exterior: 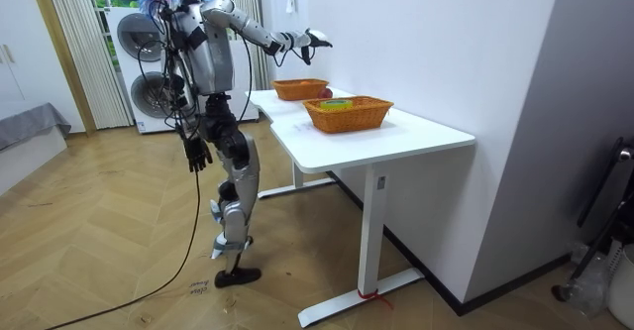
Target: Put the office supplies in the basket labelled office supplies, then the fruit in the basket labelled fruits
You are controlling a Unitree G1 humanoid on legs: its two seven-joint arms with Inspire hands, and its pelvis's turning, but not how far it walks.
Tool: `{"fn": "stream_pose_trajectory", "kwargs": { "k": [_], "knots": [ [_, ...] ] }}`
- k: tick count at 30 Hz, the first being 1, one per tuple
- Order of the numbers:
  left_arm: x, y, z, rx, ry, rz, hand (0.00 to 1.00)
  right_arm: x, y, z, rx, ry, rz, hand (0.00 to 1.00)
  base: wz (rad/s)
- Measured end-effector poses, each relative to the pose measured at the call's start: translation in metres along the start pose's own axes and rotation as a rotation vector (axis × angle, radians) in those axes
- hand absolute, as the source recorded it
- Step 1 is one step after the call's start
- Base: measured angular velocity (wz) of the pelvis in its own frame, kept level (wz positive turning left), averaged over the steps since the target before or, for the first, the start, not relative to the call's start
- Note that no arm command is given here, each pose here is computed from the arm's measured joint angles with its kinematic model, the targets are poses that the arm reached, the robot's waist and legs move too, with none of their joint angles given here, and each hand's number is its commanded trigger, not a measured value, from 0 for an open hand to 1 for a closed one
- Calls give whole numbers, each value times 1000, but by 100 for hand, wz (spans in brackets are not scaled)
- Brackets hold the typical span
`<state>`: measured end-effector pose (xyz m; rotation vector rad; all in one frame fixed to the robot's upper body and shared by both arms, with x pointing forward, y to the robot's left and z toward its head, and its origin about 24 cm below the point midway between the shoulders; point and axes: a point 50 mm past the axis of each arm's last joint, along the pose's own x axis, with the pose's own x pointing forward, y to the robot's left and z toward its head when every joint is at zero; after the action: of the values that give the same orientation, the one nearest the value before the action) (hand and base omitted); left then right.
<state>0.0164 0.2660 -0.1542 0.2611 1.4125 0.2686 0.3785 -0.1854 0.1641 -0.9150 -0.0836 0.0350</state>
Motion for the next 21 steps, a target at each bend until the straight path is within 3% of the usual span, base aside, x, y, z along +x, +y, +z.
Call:
{"fn": "stream_pose_trajectory", "kwargs": {
  "k": [7,21],
  "knots": [
    [0,0,-3,-8,9,1,0,-15,7,-19,16,33,8,0,-4],
    [-1,3,-9,-42,24,-28,0,-30,32,-47,-5,137,169,0,-4]
  ]
}}
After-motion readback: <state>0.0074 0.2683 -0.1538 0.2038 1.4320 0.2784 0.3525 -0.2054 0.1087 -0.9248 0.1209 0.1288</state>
